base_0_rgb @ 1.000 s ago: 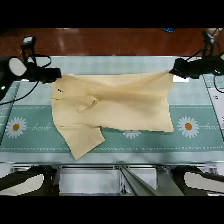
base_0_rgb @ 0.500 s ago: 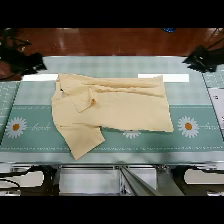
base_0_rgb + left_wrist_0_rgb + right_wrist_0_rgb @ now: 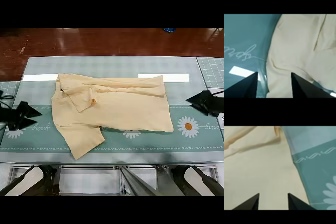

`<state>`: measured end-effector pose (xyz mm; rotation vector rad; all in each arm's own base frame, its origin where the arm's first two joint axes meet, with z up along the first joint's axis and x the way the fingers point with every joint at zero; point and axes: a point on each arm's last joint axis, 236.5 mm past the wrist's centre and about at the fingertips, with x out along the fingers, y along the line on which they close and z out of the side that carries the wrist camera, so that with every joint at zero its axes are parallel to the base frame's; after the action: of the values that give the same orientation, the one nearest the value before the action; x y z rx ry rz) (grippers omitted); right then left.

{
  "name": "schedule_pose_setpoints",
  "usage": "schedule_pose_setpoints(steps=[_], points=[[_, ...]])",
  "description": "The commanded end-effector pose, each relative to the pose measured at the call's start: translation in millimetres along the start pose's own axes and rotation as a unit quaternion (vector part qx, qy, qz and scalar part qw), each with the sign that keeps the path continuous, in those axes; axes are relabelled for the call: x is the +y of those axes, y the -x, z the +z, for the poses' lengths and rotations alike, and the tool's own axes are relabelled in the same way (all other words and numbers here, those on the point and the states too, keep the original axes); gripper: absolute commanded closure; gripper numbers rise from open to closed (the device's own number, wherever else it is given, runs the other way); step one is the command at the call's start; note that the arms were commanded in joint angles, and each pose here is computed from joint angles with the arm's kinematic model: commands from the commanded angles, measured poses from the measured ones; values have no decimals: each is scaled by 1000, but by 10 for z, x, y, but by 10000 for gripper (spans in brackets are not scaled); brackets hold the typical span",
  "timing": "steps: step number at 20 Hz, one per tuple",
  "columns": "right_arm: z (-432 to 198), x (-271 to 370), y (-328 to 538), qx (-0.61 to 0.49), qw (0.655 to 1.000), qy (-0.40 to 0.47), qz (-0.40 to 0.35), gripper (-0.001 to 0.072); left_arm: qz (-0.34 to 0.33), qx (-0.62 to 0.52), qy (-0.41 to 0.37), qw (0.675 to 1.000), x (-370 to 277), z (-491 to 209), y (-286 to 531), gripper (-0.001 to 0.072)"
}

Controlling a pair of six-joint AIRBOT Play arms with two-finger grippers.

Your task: Fold the shirts.

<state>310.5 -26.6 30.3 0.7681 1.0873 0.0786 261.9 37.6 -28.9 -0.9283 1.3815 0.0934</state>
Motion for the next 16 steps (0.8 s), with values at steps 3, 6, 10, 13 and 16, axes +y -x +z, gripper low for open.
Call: schedule_pose_setpoints(steps=[3,6,10,13,16], points=[[-502,-32,-205,27,999,-4,36,299,-56,33,58,996,167,-402,-381,204],[-525,-28,-219,30,999,-7,39,303,-56,38,56,996,200,-357,-515,204],[-507,20,-218,26,998,-11,49,303,-77,46,51,995,101,-289,-723,204],[-501,32,-217,25,998,-15,51,303,-60,68,39,995,86,-349,-938,204],[-434,-15,-219,11,999,-21,42,303,-47,95,20,994,45,-461,-1111,205]])
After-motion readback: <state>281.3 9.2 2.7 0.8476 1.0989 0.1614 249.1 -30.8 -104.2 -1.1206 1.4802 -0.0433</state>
